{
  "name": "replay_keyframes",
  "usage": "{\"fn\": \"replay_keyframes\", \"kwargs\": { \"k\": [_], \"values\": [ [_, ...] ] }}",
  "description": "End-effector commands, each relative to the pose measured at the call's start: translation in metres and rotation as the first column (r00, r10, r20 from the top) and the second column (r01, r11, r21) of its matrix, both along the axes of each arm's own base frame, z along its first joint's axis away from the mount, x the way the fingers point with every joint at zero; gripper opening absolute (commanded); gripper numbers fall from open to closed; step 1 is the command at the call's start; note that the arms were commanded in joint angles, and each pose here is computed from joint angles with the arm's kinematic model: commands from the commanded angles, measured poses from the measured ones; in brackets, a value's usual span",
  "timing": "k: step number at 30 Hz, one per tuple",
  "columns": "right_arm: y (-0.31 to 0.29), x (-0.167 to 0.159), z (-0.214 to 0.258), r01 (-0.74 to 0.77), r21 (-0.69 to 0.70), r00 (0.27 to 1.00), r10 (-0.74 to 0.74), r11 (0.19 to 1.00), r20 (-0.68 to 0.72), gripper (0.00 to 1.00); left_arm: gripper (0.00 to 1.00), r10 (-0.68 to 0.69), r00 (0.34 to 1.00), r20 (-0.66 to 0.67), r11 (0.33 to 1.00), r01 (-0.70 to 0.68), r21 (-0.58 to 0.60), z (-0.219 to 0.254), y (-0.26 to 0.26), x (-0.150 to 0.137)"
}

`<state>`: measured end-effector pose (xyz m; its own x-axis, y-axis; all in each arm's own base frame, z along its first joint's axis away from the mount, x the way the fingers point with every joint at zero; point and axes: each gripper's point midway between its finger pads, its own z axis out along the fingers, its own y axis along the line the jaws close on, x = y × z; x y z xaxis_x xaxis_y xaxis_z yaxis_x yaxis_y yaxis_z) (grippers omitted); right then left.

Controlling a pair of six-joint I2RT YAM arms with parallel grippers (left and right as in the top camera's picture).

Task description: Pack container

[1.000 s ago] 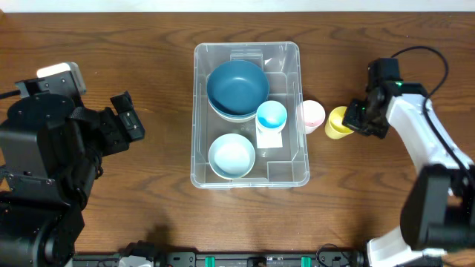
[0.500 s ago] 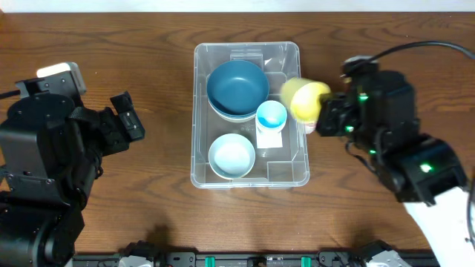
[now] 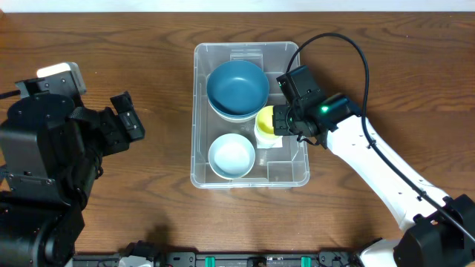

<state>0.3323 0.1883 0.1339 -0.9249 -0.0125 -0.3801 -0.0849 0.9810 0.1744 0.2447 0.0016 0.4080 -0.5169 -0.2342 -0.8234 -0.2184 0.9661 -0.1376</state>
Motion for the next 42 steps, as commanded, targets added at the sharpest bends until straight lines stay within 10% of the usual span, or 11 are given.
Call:
{"fn": "replay_keyframes", "kwargs": {
  "k": [1,9,19,42],
  "values": [
    [-0.001,0.005,0.018,0.015,0.013,0.998,-0.016,1.000,0.060,0.18,0.98,0.012,1.000,0.000,1.000,-0.012,0.009,0.000,0.003,0.000],
    [-0.061,0.008,0.076,0.197,0.010,0.957,-0.195,0.980,0.215,0.68,0.98,0.012,1.000,0.000,1.000,-0.012,0.009,0.000,0.003,0.000],
    [-0.148,0.013,0.059,0.419,0.073,0.901,-0.424,0.905,0.091,0.72,0.98,0.012,1.000,0.000,1.000,-0.012,0.009,0.000,0.003,0.000],
    [-0.137,0.023,-0.080,0.367,-0.031,0.898,-0.362,0.930,-0.249,0.57,0.98,0.012,1.000,0.000,1.000,-0.012,0.009,0.000,0.003,0.000]
  ]
}}
